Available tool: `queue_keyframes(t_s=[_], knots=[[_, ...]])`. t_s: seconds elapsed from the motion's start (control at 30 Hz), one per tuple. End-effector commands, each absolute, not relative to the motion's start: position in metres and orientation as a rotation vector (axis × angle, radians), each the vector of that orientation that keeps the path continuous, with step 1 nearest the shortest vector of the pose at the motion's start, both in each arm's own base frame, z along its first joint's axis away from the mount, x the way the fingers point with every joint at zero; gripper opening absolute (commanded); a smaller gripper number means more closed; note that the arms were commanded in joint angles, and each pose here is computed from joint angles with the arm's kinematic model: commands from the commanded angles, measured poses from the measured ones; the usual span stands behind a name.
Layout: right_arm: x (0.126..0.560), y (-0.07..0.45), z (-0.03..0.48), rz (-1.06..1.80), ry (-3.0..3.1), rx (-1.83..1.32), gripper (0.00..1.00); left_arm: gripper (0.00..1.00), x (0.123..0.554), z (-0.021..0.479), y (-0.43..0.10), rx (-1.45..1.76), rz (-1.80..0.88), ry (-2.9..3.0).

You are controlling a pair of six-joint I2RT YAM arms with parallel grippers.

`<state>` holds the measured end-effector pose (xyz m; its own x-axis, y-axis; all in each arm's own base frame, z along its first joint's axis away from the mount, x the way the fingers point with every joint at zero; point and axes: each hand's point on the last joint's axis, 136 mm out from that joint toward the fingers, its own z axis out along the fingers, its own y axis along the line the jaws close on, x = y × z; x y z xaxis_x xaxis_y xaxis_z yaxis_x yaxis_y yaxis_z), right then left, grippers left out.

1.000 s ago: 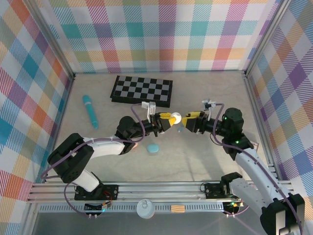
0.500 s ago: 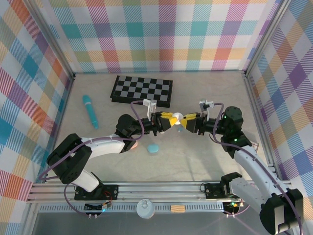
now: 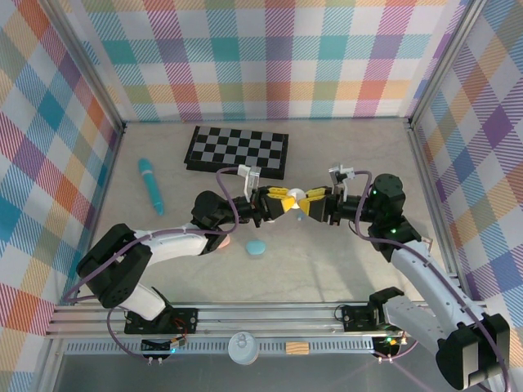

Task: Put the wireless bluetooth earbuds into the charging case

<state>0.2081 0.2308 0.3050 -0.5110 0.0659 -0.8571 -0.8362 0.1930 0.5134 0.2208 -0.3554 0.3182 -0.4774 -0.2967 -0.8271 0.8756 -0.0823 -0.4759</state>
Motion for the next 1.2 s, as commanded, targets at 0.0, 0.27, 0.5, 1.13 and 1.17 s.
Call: queue_keyframes(t_s=[0.0, 0.27, 0.5, 1.13, 1.17], knots=[[0.201, 0.234, 0.322, 1.417, 1.602, -0.803, 0.28, 0.11, 0.213, 0.334, -0.353, 0.718, -1.714, 1.246], [0.2, 0.232, 0.325, 1.402, 1.595, -0.8, 0.07, 0.18, 0.216, 0.329, -0.354, 0.708, -1.707, 1.26], [0.199, 0.23, 0.324, 1.357, 1.612, -0.805, 0.07, 0.54, 0.216, 0.328, -0.352, 0.703, -1.696, 1.258], [0.197, 0.223, 0.316, 1.119, 1.667, -0.98, 0.08, 0.65, 0.206, 0.289, -0.343, 1.001, -1.402, 1.359], [0.197, 0.224, 0.317, 1.122, 1.661, -0.985, 0.08, 0.61, 0.206, 0.291, -0.343, 1.001, -1.418, 1.349]])
